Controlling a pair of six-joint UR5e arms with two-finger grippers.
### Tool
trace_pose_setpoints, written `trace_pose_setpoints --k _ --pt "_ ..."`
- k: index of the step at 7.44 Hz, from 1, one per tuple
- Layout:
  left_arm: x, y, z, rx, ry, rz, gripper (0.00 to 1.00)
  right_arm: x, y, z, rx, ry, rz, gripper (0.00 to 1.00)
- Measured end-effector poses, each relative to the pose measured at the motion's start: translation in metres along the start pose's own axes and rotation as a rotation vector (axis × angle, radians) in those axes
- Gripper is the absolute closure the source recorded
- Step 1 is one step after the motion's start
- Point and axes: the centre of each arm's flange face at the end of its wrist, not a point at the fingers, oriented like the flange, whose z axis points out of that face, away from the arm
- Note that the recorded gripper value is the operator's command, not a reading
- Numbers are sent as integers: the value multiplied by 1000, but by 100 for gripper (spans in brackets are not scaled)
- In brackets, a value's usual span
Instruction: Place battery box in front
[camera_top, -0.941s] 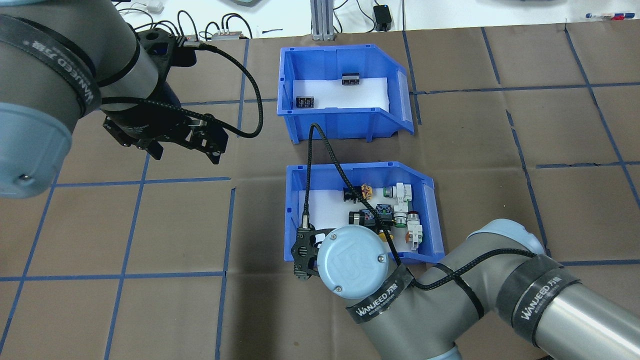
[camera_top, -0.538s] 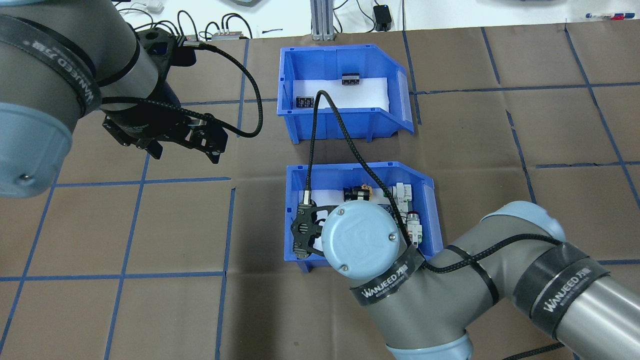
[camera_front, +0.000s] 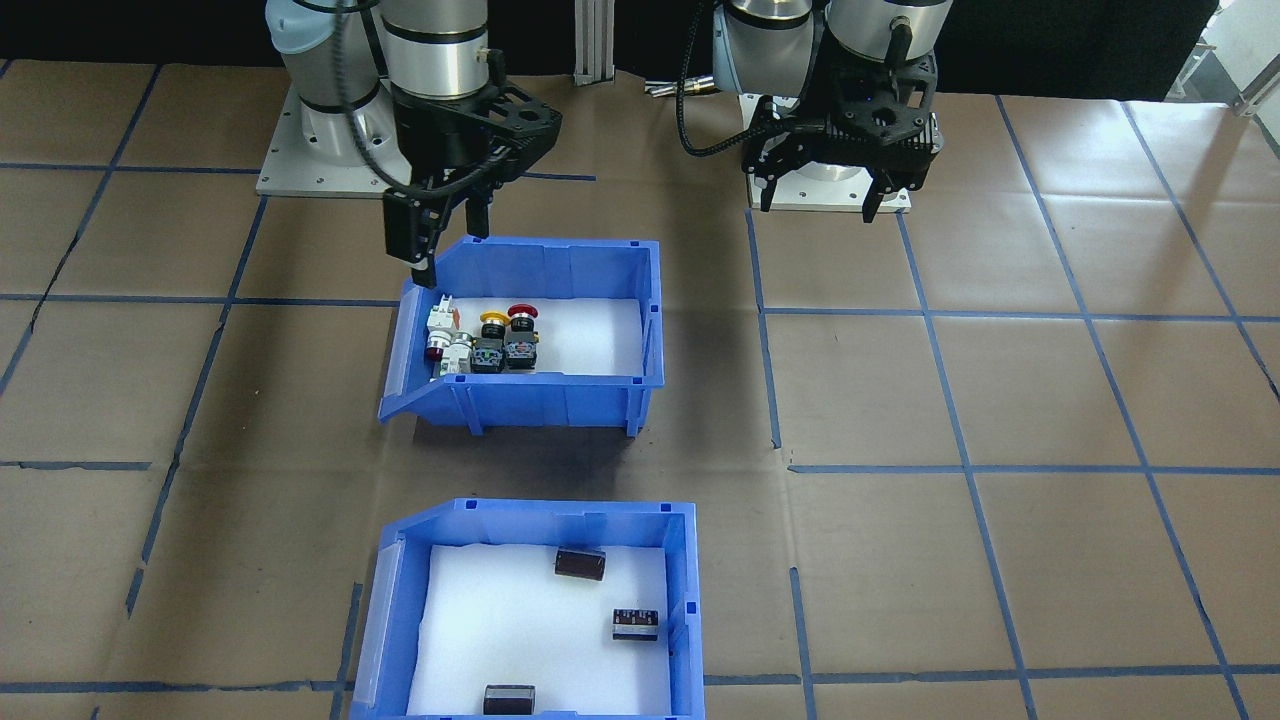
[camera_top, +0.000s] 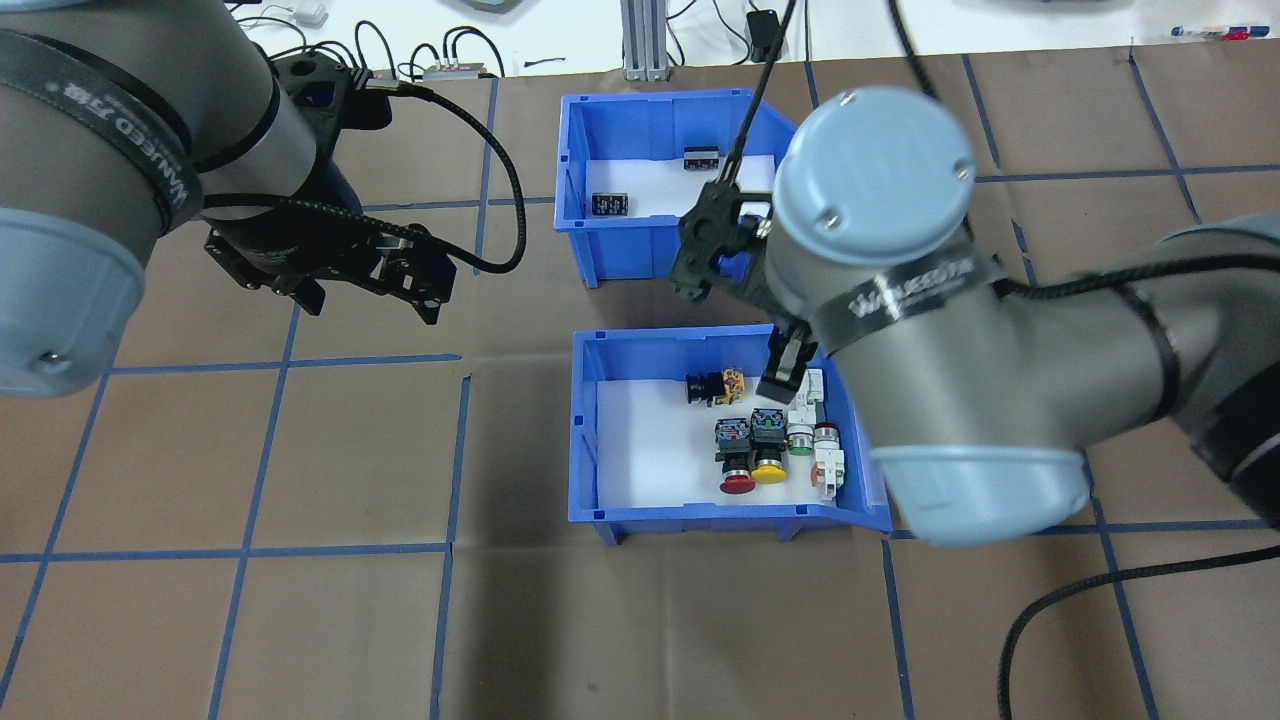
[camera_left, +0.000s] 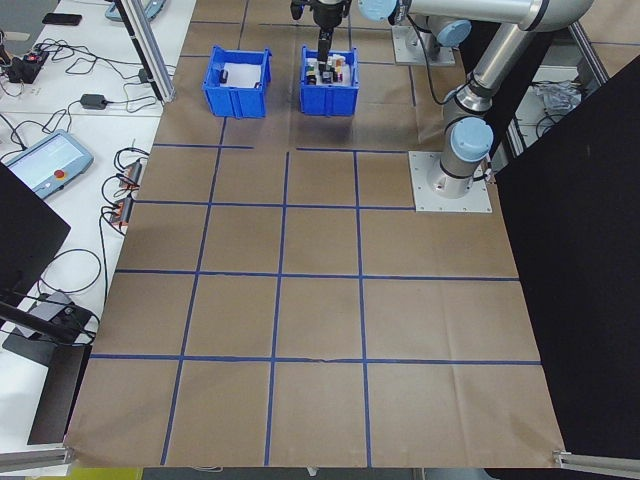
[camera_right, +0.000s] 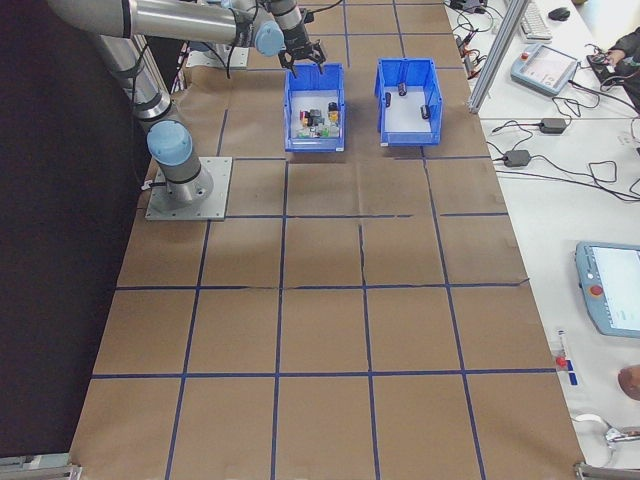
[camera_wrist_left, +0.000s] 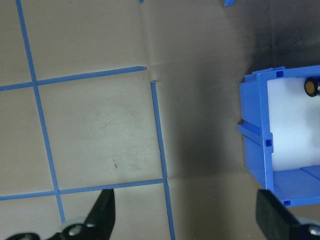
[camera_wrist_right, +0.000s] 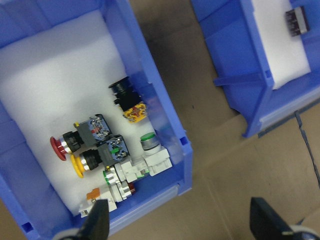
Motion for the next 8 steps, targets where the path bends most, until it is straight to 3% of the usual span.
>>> trace_pose_setpoints --k 2,3,6,8 --pt "0 0 0 1 -1 0 0 62 35 -8 3 -82 312 0" --pt "0 0 0 2 -1 1 0 80 50 -10 -18 -114 481 0" --pt "0 0 0 2 0 1 0 109 53 -13 -124 -166 933 0" --pt "0 0 0 2 -1 0 0 128 47 -4 -182 -176 1088 0"
